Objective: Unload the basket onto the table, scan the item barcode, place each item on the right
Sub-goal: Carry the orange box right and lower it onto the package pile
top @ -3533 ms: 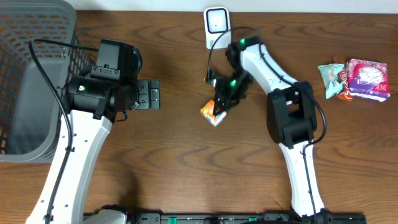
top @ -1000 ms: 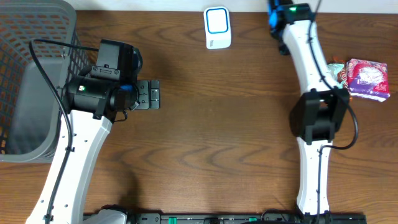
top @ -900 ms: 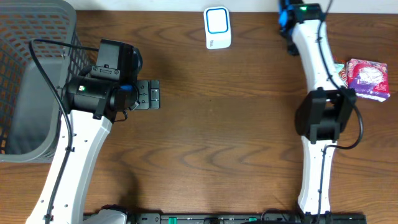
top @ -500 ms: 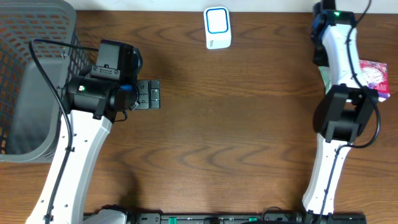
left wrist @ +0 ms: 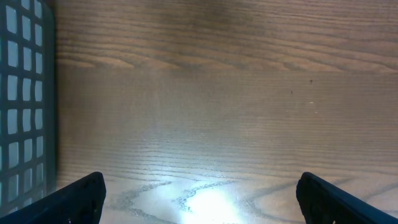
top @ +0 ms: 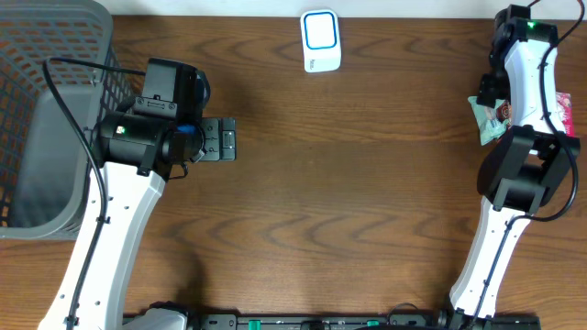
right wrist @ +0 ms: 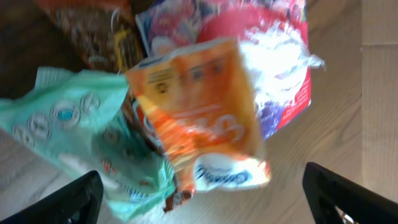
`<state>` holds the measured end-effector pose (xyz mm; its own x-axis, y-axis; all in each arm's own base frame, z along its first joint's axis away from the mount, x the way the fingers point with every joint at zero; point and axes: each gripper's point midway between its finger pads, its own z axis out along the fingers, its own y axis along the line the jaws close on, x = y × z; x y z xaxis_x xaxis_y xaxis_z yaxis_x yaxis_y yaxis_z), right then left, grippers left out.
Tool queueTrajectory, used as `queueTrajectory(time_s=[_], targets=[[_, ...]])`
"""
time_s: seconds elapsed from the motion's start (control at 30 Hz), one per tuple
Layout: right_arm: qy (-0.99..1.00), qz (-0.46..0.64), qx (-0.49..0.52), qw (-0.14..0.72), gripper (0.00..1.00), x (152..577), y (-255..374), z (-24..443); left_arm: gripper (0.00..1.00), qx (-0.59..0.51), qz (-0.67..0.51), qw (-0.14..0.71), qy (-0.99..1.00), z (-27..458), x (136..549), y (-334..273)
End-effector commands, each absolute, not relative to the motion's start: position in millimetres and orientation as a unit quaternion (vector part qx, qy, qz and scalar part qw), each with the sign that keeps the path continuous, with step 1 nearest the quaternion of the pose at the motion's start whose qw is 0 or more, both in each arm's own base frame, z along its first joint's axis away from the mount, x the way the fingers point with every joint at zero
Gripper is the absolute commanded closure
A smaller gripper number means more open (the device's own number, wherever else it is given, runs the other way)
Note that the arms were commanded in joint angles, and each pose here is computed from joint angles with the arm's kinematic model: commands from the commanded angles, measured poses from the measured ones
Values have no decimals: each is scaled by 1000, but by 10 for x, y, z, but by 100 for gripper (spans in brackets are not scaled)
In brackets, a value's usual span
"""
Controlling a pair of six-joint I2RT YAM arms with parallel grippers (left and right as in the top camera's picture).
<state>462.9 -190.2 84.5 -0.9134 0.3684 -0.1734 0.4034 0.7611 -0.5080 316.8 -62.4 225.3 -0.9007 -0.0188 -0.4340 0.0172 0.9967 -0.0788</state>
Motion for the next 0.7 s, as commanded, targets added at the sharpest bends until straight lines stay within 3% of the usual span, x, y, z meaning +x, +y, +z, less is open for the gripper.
queueTrajectory(time_s=[0.0,0.17,0.43,0.67], targets=[[929,-275,239,60,1,4607,-1875,1117,2,-2,-36,223,974,2256,3154,-609],[925,-261,259,93,1,4577,-1831,1439,2,-2,-36,223,974,2256,3154,-609],[938,-142,260,180,1,4529,-1393,2203,2,-2,-36,223,974,2256,3154,-609],[941,-95,234,224,1,4180,-972,2855,2,-2,-36,223,974,2256,3154,-609]])
